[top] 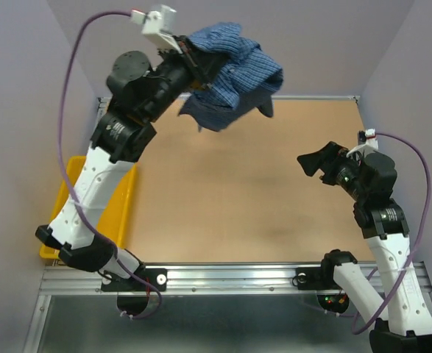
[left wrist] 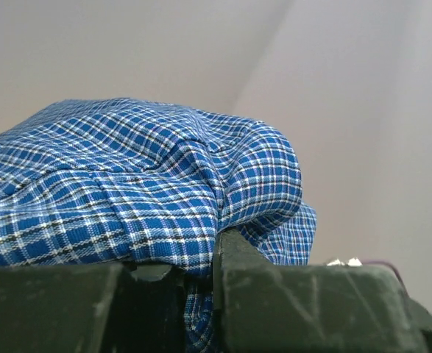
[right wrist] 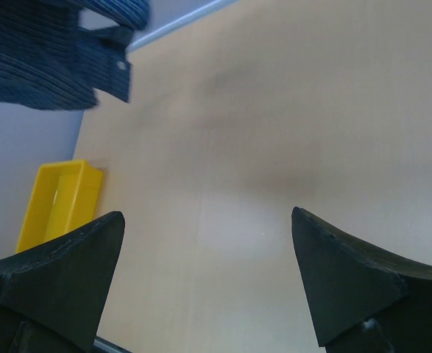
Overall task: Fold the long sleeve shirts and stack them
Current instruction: Move the shirt to the center of the board, then flatten the shirt out
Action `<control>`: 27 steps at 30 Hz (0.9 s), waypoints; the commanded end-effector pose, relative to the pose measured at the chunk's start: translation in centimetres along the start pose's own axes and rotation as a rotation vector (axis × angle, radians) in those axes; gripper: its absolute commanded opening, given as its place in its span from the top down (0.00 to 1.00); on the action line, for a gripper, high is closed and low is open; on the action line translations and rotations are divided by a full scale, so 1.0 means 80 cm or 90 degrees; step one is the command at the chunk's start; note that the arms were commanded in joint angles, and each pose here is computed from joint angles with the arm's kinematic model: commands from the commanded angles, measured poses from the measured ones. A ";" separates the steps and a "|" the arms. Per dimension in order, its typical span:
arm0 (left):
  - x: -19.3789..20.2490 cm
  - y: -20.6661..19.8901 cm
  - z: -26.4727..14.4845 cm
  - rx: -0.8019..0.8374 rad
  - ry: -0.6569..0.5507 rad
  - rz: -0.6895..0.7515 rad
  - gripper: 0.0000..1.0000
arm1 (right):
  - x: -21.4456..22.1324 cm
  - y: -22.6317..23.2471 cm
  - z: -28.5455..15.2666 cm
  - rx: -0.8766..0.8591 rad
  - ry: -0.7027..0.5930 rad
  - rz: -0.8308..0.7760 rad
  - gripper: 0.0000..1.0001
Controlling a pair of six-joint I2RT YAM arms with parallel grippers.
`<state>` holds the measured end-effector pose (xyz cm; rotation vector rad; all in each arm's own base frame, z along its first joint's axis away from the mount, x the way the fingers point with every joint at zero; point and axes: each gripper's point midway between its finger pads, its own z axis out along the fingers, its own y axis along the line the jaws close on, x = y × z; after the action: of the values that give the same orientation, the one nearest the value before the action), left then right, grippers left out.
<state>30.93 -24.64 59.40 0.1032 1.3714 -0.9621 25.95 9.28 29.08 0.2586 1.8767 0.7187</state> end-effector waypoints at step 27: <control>0.440 0.182 -0.204 -0.297 0.376 -0.147 0.02 | 0.074 -0.063 0.055 0.079 0.170 -0.009 0.00</control>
<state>23.99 -22.60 22.40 -0.0819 2.0497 -0.7619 28.23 9.34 24.34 0.2144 2.0536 0.6546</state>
